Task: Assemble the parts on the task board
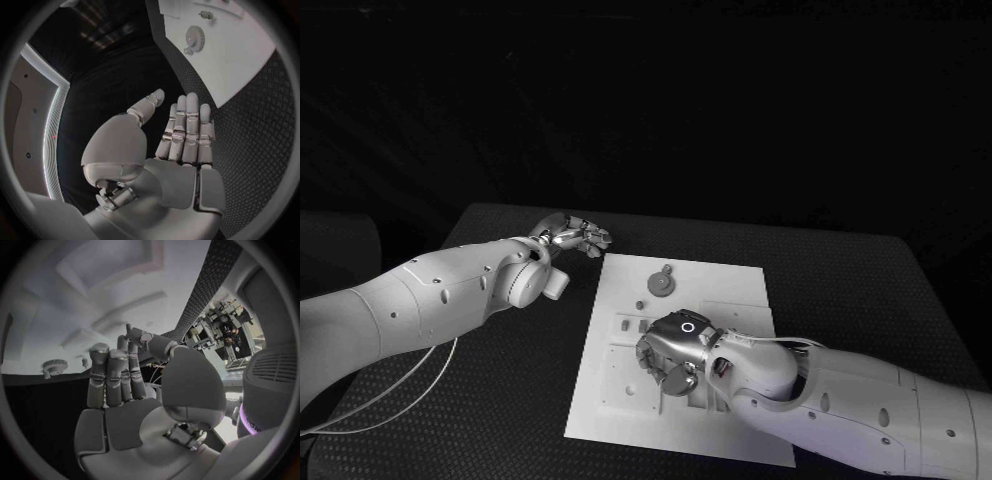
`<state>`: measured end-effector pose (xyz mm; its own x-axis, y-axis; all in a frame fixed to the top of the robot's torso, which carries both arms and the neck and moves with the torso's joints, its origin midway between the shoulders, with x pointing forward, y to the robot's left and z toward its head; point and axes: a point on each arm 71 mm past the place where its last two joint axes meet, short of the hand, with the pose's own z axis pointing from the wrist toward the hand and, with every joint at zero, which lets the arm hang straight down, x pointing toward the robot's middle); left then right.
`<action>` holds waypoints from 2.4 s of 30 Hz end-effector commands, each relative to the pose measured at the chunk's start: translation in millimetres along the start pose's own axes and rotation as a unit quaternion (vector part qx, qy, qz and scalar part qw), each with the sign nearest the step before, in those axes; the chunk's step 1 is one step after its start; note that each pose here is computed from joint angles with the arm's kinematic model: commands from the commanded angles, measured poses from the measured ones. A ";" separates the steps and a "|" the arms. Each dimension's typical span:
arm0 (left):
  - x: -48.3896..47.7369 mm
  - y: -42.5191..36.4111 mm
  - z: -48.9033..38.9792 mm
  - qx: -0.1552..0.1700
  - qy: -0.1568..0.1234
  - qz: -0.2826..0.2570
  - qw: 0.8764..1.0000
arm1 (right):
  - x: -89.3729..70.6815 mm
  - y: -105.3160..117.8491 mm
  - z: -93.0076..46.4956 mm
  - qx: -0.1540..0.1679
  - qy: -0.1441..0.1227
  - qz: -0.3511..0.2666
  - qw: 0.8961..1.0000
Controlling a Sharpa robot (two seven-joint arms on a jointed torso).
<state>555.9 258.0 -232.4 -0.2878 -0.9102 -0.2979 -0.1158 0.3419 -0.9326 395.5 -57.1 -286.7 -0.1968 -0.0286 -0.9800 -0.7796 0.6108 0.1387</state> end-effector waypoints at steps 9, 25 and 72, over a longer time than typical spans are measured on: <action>1.5 -0.9 -0.2 0.006 0.008 -0.001 1.000 | 0.2 -2.8 2.3 0.003 -0.005 -0.009 1.000; 0.7 -0.5 -0.3 0.006 0.007 -0.001 1.000 | -1.5 -3.4 3.3 0.003 -0.007 -0.008 1.000; -0.8 0.4 -0.9 0.003 0.008 -0.001 1.000 | 8.3 0.9 6.3 -0.003 0.025 0.000 1.000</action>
<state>555.7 261.4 -232.5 -0.2875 -0.9103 -0.2980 -0.1190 0.3426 -0.9319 399.6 -53.1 -292.1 -0.2142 -0.0431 -0.9758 -0.7758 0.6146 0.1431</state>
